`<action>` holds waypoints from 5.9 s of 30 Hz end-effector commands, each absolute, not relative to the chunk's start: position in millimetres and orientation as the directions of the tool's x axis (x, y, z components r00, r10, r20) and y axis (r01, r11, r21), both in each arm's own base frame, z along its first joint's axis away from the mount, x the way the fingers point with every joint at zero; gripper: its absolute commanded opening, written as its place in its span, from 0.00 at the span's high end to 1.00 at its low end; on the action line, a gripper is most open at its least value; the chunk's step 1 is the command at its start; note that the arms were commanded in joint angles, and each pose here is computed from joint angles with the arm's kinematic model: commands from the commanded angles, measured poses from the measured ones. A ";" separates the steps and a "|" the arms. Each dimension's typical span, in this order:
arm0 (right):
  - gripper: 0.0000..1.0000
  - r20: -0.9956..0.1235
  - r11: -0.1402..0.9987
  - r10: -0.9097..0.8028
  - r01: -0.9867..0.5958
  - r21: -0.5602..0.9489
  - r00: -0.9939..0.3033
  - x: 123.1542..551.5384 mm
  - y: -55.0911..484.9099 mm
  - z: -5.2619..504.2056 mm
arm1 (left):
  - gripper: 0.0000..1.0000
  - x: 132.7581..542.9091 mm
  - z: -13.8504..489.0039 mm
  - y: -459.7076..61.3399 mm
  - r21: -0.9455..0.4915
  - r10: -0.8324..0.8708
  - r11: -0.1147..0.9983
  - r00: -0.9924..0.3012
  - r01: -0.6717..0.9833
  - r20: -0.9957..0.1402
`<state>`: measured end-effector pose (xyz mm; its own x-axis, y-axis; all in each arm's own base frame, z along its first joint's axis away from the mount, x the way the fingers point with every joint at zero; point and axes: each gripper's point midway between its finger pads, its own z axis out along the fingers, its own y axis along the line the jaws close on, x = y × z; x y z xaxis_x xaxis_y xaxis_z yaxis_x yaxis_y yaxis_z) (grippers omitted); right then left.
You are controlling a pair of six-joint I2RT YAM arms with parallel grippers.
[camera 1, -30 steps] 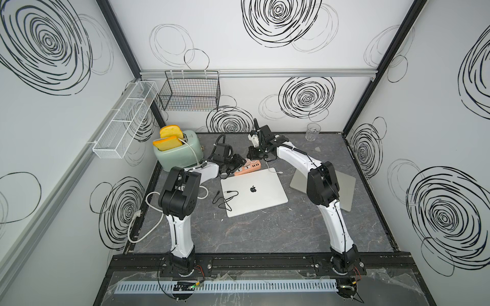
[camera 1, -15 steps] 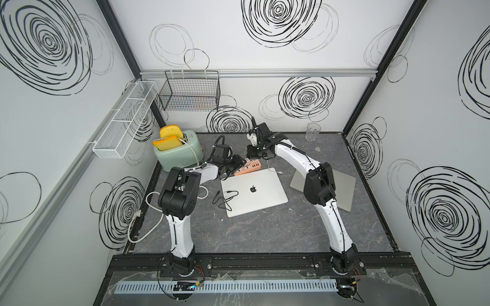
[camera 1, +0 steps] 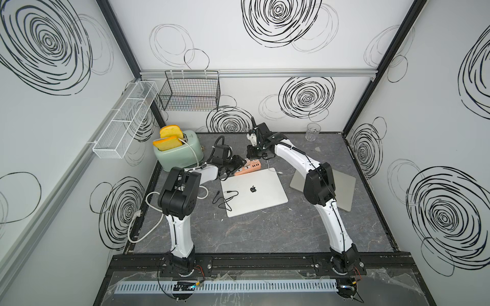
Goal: Unplug the laptop charger
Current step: Remove the charging cable from the plug, then place the charging cable at the center of the board, then remove the plug from the socket.
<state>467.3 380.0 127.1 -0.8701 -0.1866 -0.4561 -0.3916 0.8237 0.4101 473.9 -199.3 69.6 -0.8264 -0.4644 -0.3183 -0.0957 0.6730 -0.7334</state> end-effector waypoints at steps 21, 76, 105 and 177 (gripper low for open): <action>1.00 -0.554 0.767 -0.074 -0.402 0.500 -0.829 470.5 380.7 217.4 | 0.51 436.5 4.8 -176.1 -0.627 -0.470 0.732 -0.863 -0.266 -0.182; 0.70 -0.326 0.897 -0.025 -0.166 0.410 -0.945 422.2 194.3 85.7 | 0.35 431.3 112.2 -157.5 -0.656 -0.404 0.749 -0.848 -0.091 -0.344; 0.04 -0.466 0.818 -0.072 -0.320 0.478 -0.882 468.3 350.8 142.8 | 0.16 401.4 100.7 -88.7 -0.637 -0.499 0.741 -0.808 -0.212 -0.312; 0.66 -0.410 0.876 -0.248 -0.384 0.292 -0.877 461.9 386.1 73.1 | 0.33 455.5 25.1 -147.4 -0.370 -0.403 0.893 -0.819 -0.255 -0.408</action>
<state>481.3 388.3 80.5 -0.8387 -0.2293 -0.4940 -0.3954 0.8801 0.2629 452.7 -165.5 39.3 -0.8302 -0.4064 -0.3815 -0.2110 0.8626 -0.4597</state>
